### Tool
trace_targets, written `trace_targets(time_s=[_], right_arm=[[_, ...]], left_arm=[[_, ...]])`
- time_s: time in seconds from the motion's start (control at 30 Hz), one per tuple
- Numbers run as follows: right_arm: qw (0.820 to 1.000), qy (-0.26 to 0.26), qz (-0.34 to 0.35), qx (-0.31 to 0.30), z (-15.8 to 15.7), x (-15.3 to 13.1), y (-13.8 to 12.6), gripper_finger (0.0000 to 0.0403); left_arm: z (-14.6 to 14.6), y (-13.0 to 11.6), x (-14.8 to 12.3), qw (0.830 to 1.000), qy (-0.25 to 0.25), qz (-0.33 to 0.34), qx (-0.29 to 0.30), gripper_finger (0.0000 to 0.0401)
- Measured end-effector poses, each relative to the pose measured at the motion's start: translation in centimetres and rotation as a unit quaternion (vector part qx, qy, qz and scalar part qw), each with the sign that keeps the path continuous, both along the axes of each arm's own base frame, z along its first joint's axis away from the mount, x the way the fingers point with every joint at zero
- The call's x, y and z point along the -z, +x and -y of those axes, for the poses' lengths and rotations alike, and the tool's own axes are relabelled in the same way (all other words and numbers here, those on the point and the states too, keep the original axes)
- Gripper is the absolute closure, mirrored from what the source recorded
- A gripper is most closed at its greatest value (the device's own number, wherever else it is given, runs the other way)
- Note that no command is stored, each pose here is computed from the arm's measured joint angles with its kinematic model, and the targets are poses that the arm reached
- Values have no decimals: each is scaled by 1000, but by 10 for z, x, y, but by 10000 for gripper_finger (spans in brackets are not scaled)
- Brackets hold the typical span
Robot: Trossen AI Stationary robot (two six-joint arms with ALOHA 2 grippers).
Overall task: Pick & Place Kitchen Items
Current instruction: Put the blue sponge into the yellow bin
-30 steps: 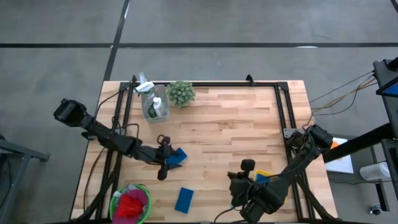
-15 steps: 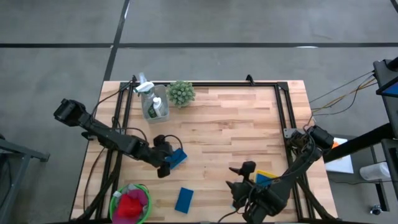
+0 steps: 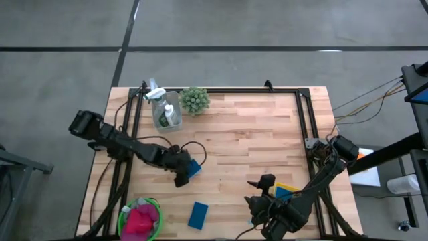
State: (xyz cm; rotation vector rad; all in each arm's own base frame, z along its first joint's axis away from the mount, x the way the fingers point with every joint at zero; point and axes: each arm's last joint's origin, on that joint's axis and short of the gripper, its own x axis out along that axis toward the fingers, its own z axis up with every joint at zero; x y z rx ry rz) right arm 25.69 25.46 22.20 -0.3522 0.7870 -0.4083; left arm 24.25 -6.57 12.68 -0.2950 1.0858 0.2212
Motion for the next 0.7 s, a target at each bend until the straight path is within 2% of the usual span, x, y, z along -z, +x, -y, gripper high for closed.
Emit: trace_targets(time_s=[0.27, 0.37, 0.47, 0.67, 0.7], right_arm=[[1000, 4, 1, 0, -1, 0, 0, 97], [1000, 4, 1, 0, 0, 1, 0, 97], [1000, 3, 1, 0, 0, 2, 0, 97], [1000, 4, 0, 1, 0, 5, 0, 97], [1000, 5, 1, 1, 0, 5, 0, 97]], left_arm=[[-8, 5, 8, 1000, -16, -15, 0, 165], [-9, 5, 4, 1000, -17, -5, 5, 181], [-9, 5, 2, 1000, -15, 3, 8, 226], [-9, 9, 0, 999, -6, 25, 25, 374], [-8, 9, 0, 999, -5, 26, 28, 386]])
